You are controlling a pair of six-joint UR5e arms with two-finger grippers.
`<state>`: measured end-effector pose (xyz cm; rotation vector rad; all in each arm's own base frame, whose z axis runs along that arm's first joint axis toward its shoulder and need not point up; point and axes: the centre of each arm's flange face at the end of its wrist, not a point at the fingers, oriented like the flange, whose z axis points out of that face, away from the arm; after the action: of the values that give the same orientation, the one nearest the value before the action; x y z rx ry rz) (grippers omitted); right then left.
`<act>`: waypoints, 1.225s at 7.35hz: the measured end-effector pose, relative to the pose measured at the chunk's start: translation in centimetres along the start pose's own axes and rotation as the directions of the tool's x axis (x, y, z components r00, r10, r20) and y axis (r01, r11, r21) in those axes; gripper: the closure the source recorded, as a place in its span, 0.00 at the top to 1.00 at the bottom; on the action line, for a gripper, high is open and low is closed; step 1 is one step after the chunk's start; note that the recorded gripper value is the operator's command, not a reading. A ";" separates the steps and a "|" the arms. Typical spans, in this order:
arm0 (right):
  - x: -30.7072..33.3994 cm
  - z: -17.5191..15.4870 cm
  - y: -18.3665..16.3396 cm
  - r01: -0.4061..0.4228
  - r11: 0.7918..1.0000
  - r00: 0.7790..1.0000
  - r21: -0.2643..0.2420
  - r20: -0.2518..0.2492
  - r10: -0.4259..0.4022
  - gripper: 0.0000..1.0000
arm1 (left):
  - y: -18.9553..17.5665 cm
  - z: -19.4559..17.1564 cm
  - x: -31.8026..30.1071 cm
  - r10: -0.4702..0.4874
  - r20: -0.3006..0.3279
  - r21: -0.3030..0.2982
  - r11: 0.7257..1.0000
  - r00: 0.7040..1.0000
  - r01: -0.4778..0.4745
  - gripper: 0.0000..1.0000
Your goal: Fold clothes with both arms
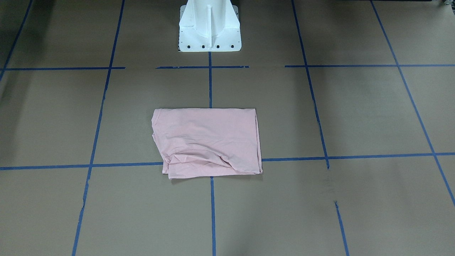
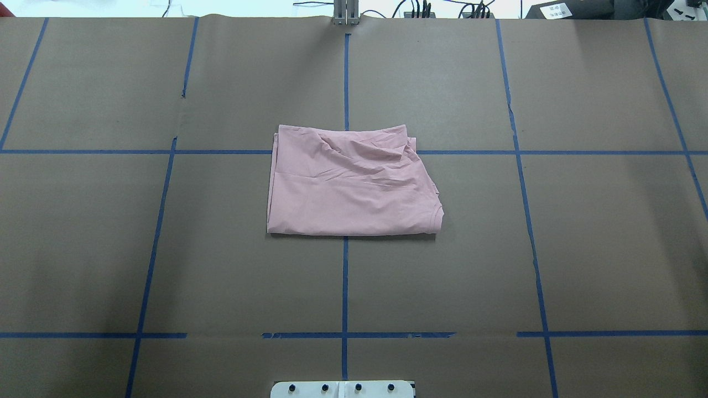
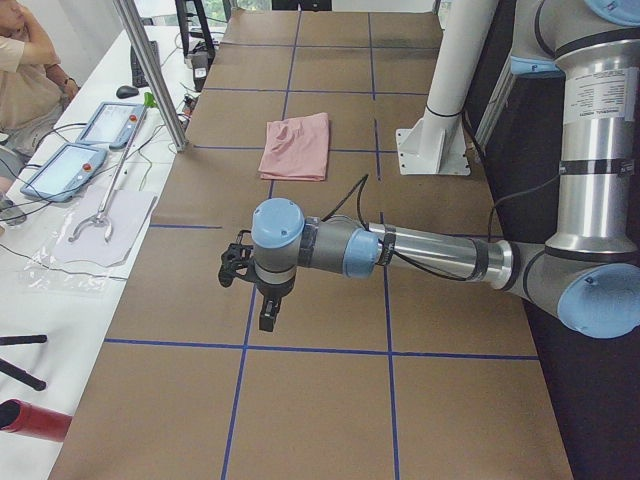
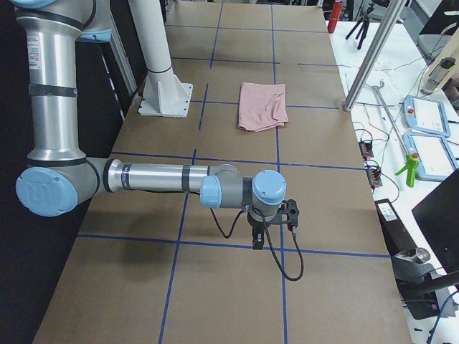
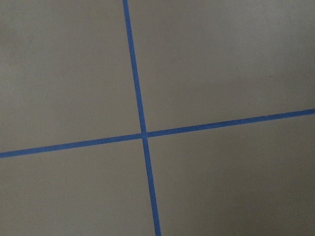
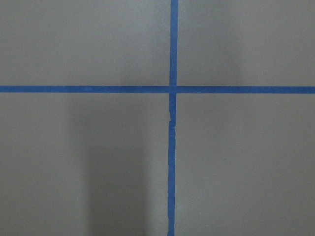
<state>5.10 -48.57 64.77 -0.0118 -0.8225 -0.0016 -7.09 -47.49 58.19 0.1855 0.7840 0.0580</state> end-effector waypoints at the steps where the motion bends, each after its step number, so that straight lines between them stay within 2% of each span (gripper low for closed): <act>1: -0.4 -0.7 -0.8 -0.004 1.000 1.000 -0.002 0.006 0.004 1.00 | -0.4 0.0 0.0 0.005 0.009 0.001 1.000 1.000 -0.005 1.00; 5: -1.5 -3.1 -2.0 -0.004 1.000 1.000 0.021 0.025 0.004 1.00 | -1.1 -0.7 0.6 0.025 0.038 0.013 1.000 0.999 -0.025 1.00; 9: -4.6 -3.8 -2.1 0.065 0.997 0.997 0.033 0.047 -0.066 1.00 | -0.9 -0.5 0.4 0.021 0.038 0.009 1.000 0.999 -0.021 1.00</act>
<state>4.72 -50.71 58.80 0.0452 -0.8711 -0.0503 -7.17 -48.25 57.41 0.2034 0.7446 0.0705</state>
